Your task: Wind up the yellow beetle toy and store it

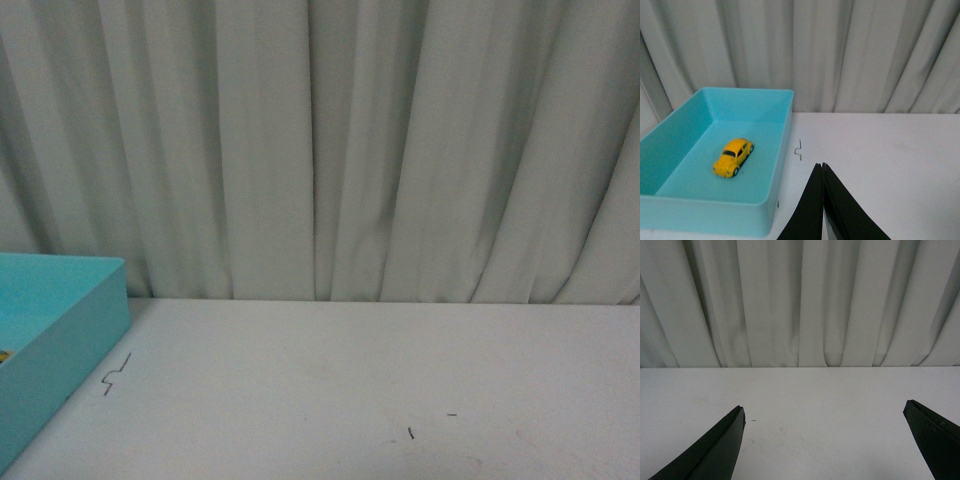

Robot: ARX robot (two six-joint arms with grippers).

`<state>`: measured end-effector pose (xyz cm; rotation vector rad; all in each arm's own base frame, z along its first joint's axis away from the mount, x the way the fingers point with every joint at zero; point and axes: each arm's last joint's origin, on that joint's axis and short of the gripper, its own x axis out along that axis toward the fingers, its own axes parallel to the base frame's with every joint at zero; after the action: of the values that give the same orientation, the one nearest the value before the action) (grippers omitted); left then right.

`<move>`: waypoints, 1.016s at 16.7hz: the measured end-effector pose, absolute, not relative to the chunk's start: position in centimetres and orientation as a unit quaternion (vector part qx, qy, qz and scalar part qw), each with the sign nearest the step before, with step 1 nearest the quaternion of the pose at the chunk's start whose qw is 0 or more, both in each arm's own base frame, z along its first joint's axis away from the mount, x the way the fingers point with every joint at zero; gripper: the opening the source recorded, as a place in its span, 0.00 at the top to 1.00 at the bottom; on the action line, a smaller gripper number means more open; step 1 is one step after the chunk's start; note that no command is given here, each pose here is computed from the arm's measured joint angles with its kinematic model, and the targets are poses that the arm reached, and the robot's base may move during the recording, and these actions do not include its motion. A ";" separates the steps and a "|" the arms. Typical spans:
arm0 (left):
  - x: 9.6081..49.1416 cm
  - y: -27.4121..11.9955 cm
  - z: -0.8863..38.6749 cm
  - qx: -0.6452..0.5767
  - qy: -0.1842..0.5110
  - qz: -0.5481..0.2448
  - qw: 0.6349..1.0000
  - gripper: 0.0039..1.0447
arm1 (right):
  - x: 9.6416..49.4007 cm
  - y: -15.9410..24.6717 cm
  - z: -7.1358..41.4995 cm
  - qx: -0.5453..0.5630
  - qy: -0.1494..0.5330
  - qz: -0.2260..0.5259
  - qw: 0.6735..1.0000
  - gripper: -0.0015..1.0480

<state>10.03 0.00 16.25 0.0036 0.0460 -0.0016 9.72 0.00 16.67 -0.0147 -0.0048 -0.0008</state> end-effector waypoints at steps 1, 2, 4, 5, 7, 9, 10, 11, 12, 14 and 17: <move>9.7 0.0 16.9 0.002 -0.011 0.000 1.000 0.99 | 9.7 0.0 16.7 -0.007 -0.002 0.000 1.000 0.06; 9.7 0.0 16.7 0.002 -0.003 0.001 1.000 0.99 | 9.7 0.0 16.7 -0.007 -0.003 0.000 1.000 0.06; 9.7 0.0 16.6 0.002 -0.001 0.001 1.000 0.99 | 9.7 0.0 16.7 -0.007 -0.002 0.000 1.000 0.06; 9.7 0.0 16.6 0.001 -0.001 0.001 1.000 0.98 | 9.7 0.0 16.7 -0.007 -0.003 0.000 1.000 0.06; 9.7 0.0 16.6 0.001 -0.001 0.001 1.000 0.77 | 9.7 0.0 16.7 -0.007 -0.002 0.000 1.000 0.06; 9.7 0.0 16.6 0.001 -0.001 0.001 1.000 0.60 | 9.7 0.0 16.7 -0.007 -0.002 0.000 1.000 0.06; 9.7 0.0 16.6 0.001 -0.001 0.001 1.000 0.53 | 9.7 0.0 16.7 -0.007 -0.002 0.000 1.000 0.06; 9.7 0.0 16.6 0.001 0.000 0.001 1.000 0.44 | 9.7 0.0 16.7 -0.007 -0.002 0.000 1.000 0.06; 9.7 0.0 16.6 0.001 0.000 0.001 1.000 0.37 | 9.7 0.0 16.7 -0.007 -0.002 0.000 1.000 0.06; 9.7 0.0 16.6 0.001 0.000 0.001 1.000 0.20 | 9.7 0.0 16.7 -0.007 -0.002 0.000 1.000 0.06; 9.7 0.0 16.6 0.002 -0.001 0.001 1.000 0.05 | 9.7 0.0 16.7 -0.007 -0.002 0.000 1.000 0.06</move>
<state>9.74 0.01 16.62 0.0032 -0.0013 0.0011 9.72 0.00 16.67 -0.0143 -0.0048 -0.0004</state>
